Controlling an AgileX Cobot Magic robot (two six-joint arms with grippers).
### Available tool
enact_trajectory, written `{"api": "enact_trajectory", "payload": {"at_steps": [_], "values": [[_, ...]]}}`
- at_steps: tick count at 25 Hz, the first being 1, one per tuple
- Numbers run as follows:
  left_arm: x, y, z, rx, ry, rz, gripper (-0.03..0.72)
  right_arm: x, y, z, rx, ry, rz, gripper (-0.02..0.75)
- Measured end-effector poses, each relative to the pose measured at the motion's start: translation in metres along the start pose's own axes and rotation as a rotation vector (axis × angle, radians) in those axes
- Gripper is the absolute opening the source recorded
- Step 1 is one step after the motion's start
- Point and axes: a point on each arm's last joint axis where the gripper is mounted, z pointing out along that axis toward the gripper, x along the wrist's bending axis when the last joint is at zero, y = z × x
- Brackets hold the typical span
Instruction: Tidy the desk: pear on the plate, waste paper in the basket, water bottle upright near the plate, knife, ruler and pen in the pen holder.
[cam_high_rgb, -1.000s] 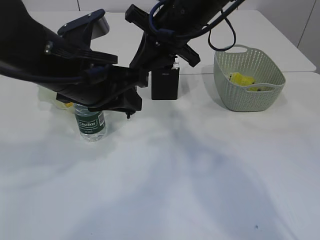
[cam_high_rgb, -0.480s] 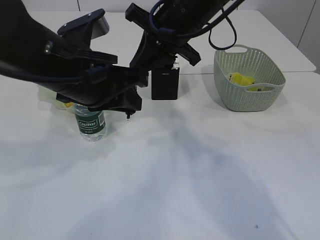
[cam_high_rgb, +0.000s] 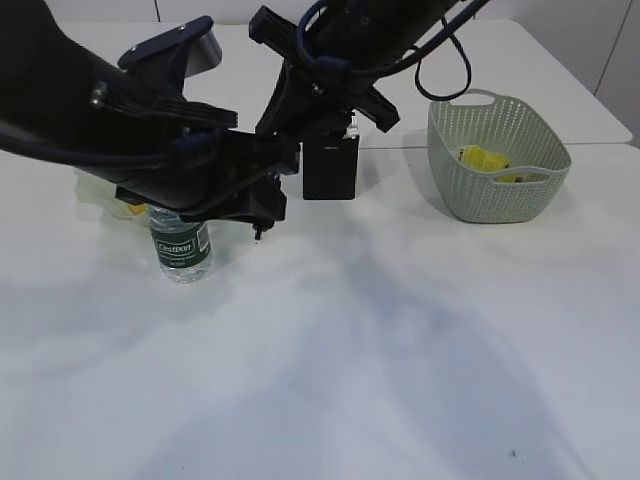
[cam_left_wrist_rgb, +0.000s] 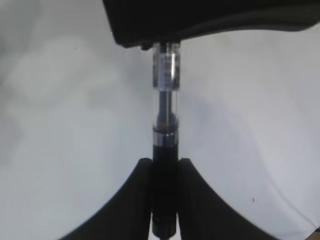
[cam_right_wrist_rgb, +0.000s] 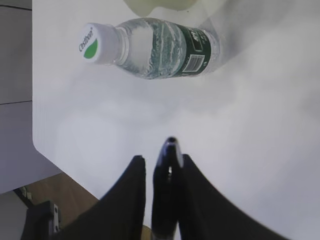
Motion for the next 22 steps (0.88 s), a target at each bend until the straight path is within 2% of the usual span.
{"api": "enact_trajectory", "payload": {"at_steps": [6, 15, 22], "values": [[0.0, 0.0001, 0.0, -0.002, 0.0, 0.004, 0.094, 0.0017, -0.0005, 0.0004, 0.003, 0.012, 0.001, 0.223], [0.0, 0.0001, 0.0, -0.002, 0.0, 0.006, 0.094, 0.0021, -0.0005, 0.0004, 0.003, 0.016, -0.005, 0.265], [0.0003, 0.0002, 0.0, -0.003, 0.003, 0.014, 0.094, 0.0027, -0.0006, 0.0004, 0.004, 0.024, -0.016, 0.38]]}}
